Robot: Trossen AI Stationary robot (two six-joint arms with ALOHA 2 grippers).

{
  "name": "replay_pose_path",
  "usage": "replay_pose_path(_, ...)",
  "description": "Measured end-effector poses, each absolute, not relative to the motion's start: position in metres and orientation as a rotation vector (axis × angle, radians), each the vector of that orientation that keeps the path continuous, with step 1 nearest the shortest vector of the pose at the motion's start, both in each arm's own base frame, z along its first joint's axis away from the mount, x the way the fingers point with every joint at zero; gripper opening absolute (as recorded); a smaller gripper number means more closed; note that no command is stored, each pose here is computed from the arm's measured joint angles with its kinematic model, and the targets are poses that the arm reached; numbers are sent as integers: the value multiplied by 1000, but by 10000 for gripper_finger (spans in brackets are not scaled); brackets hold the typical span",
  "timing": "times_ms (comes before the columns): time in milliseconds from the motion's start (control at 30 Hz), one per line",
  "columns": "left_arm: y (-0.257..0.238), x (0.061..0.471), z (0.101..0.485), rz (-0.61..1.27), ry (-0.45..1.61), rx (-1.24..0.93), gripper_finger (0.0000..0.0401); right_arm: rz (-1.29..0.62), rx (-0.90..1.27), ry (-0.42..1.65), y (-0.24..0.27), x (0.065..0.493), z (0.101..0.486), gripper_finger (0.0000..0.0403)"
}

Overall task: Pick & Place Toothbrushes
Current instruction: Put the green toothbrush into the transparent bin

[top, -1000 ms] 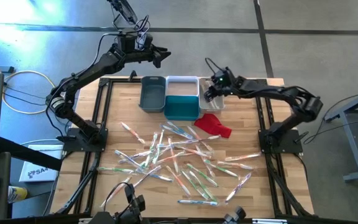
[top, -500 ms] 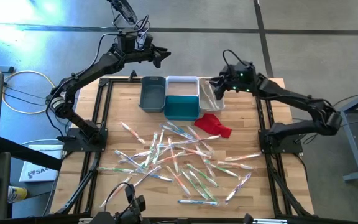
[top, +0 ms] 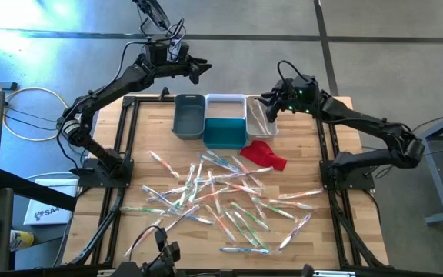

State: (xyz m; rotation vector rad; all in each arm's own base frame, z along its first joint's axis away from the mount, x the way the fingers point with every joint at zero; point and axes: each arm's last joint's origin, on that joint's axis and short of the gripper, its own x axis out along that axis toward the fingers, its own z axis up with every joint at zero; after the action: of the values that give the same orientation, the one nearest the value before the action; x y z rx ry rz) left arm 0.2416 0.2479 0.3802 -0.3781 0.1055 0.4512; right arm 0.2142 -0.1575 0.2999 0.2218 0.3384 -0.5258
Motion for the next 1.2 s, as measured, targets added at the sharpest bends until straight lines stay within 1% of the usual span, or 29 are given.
replay_pose_path(167, 248, 242, 380, 451, 107, -377, 175, -530, 219, 338, -158, 214, 300, 90)
replay_pose_path(267, 248, 242, 380, 447, 110, -380, 175, -521, 174, 348, -158, 214, 300, 90)
replay_pose_path(433, 241, 245, 375, 339, 163, -441, 175, -495, 46, 368, -158, 215, 301, 90)
replay_pose_path(633, 209, 270, 366, 258, 267, -490, 175, -495, 32, 353, -158, 215, 303, 90)
replay_pose_path(800, 181, 286, 357, 281, 377, -502, 175, -494, 23, 356, -158, 215, 303, 90)
replay_pose_path(1067, 139, 295, 336, 296, 645, -504, 175, -477, -64, 375, -158, 215, 303, 90)
replay_pose_path(1200, 118, 301, 333, 278, 695, -475, 175, -479, -85, 353, -159, 216, 305, 90)
